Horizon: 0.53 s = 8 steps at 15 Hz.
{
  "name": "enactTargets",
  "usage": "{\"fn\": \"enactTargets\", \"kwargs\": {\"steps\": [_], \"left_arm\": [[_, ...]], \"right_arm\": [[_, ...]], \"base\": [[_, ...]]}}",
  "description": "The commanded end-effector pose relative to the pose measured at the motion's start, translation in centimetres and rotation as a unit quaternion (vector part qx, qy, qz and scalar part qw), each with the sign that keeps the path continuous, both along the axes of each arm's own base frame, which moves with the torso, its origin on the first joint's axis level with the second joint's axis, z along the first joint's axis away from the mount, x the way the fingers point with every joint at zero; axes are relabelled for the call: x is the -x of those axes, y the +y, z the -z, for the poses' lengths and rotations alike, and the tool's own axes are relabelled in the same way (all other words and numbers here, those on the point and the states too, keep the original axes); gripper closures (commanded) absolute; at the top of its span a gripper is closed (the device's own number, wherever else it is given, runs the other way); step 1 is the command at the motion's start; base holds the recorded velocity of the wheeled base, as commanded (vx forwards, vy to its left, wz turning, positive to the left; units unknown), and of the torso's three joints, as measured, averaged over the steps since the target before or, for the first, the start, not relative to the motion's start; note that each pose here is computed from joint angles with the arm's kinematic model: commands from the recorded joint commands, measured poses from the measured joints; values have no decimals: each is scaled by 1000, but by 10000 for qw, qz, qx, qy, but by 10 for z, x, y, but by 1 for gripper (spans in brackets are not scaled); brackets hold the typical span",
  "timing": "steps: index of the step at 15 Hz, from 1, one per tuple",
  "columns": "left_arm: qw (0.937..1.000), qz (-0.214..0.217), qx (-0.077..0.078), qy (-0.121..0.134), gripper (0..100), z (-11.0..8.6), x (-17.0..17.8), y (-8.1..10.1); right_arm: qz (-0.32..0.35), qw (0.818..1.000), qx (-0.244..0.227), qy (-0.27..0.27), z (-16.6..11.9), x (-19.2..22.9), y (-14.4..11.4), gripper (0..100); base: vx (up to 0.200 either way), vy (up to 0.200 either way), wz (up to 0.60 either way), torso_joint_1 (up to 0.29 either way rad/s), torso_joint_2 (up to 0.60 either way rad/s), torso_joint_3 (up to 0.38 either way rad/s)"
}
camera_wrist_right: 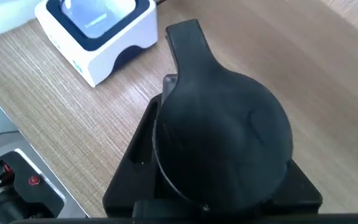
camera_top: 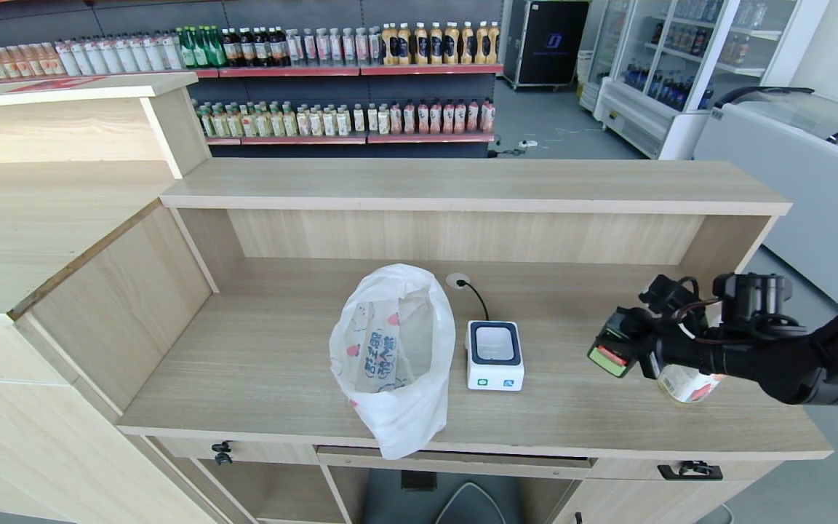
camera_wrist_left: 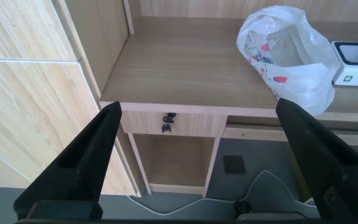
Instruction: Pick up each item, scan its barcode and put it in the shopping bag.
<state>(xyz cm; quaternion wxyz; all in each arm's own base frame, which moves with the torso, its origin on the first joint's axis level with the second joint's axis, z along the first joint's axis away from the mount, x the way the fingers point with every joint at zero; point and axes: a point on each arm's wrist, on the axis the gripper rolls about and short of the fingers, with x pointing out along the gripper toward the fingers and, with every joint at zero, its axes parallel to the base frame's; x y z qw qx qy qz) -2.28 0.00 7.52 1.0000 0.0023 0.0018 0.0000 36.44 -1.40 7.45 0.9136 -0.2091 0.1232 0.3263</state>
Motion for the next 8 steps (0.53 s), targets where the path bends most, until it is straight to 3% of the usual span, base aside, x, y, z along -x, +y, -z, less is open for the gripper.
{"fn": "enactTargets", "kwargs": {"steps": [1,3,4,5,6,7,8], "left_arm": [[10000,0,0,-3,0,0,0,0],[10000,0,0,-3,0,0,0,0],[10000,0,0,-3,0,0,0,0],[10000,0,0,-3,0,0,0,0],[10000,0,0,-3,0,0,0,0],[10000,0,0,-3,0,0,0,0],[10000,0,0,-3,0,0,0,0]], "right_arm": [[151,9948,-43,-1006,-85,53,-3,100],[98,9856,233,-1673,-119,95,2,100],[-19,9735,819,-2136,-128,117,4,100],[-205,9503,1620,-2651,-135,134,4,100],[-298,9360,2002,-2878,-139,140,2,100],[-970,8835,3005,-3460,-144,158,4,100],[-1400,8457,3481,-3796,-146,165,5,100]], "base": [[0,0,0,0,0,0],[0,0,0,0,0,0],[0,0,0,0,0,0],[0,0,0,0,0,0],[0,0,0,0,0,0],[0,0,0,0,0,0],[0,0,0,0,0,0]]}}
